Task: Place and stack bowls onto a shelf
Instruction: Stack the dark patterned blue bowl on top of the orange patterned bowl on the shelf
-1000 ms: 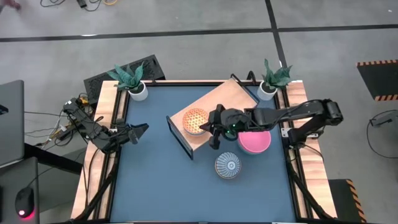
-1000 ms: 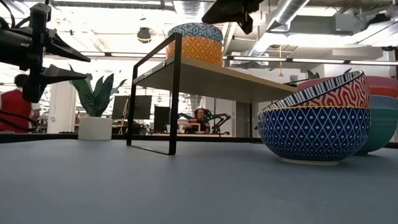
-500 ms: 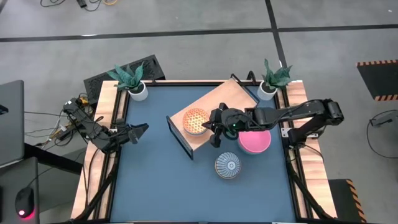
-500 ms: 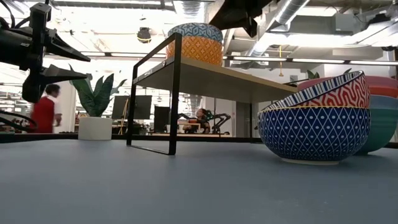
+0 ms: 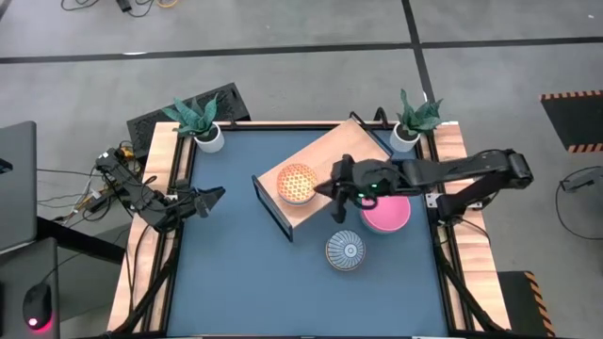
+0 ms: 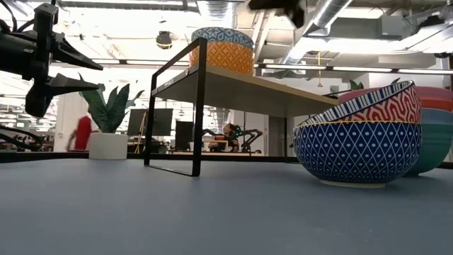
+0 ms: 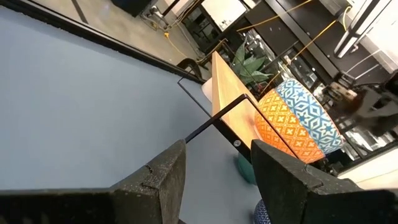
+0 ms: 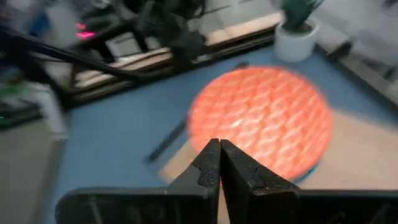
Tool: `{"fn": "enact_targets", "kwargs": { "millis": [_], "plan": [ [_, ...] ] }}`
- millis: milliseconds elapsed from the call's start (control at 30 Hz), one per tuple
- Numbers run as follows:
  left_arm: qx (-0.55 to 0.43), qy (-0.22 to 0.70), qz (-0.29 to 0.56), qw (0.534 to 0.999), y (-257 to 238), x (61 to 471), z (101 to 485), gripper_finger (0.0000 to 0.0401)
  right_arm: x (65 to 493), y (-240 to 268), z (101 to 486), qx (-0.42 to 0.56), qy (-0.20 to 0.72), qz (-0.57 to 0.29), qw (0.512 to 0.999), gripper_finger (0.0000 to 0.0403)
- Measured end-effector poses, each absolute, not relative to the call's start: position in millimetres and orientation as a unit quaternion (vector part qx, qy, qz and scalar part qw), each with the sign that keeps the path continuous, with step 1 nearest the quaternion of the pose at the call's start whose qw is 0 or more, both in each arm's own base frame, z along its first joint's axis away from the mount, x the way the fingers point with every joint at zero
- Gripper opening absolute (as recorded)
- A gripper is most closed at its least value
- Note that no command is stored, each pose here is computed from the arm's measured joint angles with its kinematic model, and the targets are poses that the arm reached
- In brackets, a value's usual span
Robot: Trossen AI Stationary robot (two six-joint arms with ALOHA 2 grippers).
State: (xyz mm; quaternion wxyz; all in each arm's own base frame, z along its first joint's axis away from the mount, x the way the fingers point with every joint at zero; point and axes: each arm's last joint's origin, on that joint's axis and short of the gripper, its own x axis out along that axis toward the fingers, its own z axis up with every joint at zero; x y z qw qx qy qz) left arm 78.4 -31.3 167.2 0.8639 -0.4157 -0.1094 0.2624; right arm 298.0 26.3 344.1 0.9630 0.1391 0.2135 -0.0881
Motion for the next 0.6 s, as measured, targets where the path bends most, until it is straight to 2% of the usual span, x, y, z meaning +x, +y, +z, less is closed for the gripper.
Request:
{"fn": "enact_targets", "kwargs": {
  "millis": [133, 267, 600],
  "plan": [
    [-0.416, -0.109, 0.262, 0.864, -31.3, 78.4, 167.2, 0.0165, 270.2, 37.0, 338.6, 0.232, 0.309, -0.087, 0.918, 0.0059],
    [-0.413, -0.108, 0.263, 0.865, -31.3, 78.4, 167.2, 0.0165, 250.2, 51.4, 318.5, 0.256, 0.431, -0.12, 0.857, 0.008],
    [-0.397, -0.104, 0.265, 0.873, -31.3, 78.4, 167.2, 0.0165, 275.0, 73.6, 271.8, 0.232, 0.524, -0.151, 0.805, 0.0177]
  ]
}}
